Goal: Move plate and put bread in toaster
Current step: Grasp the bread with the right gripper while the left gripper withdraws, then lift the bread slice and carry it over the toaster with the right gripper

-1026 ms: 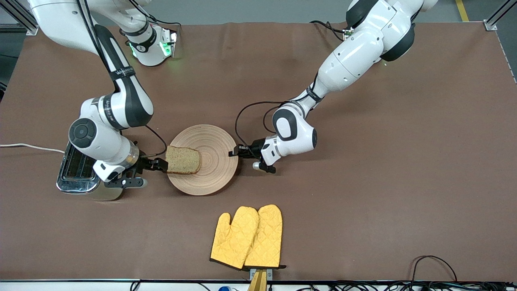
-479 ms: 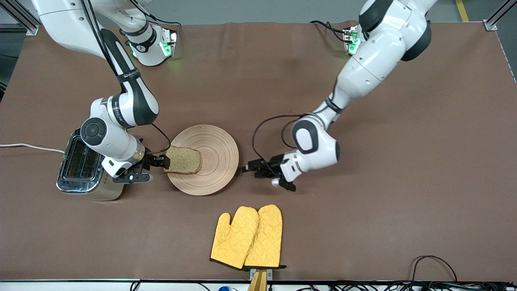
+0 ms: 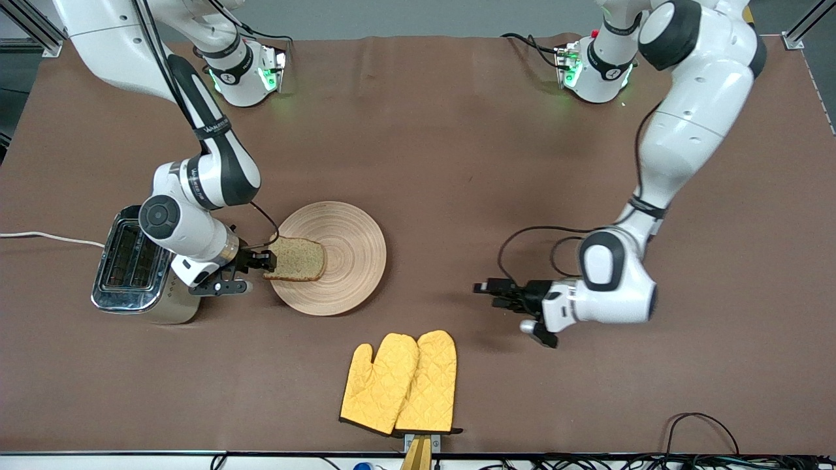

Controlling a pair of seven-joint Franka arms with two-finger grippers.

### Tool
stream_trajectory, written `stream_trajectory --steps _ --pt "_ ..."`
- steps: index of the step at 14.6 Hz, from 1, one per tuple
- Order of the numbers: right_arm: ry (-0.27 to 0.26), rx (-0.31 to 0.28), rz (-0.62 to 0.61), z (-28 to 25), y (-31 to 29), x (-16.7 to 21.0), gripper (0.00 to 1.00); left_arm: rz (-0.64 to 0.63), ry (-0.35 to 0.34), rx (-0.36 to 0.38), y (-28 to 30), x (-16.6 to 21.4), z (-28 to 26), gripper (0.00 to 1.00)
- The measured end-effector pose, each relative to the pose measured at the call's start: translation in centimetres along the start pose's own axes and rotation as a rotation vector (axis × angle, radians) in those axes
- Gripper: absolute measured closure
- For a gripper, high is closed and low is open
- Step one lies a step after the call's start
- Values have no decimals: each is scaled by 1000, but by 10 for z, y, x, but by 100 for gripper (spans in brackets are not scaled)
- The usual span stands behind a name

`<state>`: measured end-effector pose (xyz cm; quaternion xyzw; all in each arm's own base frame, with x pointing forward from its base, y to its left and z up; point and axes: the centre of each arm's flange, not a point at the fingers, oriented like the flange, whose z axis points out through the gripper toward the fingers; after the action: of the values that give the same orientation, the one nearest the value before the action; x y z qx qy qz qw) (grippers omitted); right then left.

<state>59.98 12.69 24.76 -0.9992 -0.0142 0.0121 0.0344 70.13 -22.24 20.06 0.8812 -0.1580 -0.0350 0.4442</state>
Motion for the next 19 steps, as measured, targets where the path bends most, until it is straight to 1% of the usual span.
stream_trajectory --steps 1,4,5,7,8,9,10,11,12,15,16,17,18,19 --pt "-3 0 0 3 0 0 32 27 -27 47 -7 3 -26 0" --pt "-9 -1 1 9 1 -1 33 114 -103 249 -14 13 -81 0" --pt "-12 -1 2 11 1 -1 33 152 -124 321 -8 19 -95 0" --pt "-20 -1 3 16 1 -2 35 238 -181 490 16 32 -127 0" --pt "-22 -1 4 17 1 -2 39 264 -206 569 32 37 -141 0" --pt "-22 -1 4 18 1 -2 39 279 -220 638 49 41 -154 0" --pt "-22 0 4 17 1 -2 44 289 -221 701 67 43 -168 0" --pt "-22 0 4 17 0 -2 44 295 -214 761 84 43 -185 0" --pt "-22 1 3 17 0 -2 49 298 -196 808 101 43 -204 0" --pt "-23 1 2 18 -1 -2 51 260 -108 916 149 32 -271 0" --pt "-23 1 1 18 -2 -2 53 245 -108 952 165 24 -290 0" --pt "-23 1 1 18 -2 -2 54 214 -108 978 182 16 -304 0" --pt "-24 1 1 18 -2 -3 54 164 -83 998 203 8 -314 0" --pt "-26 2 1 18 -2 -3 59 115 -46 1009 225 1 -322 0"
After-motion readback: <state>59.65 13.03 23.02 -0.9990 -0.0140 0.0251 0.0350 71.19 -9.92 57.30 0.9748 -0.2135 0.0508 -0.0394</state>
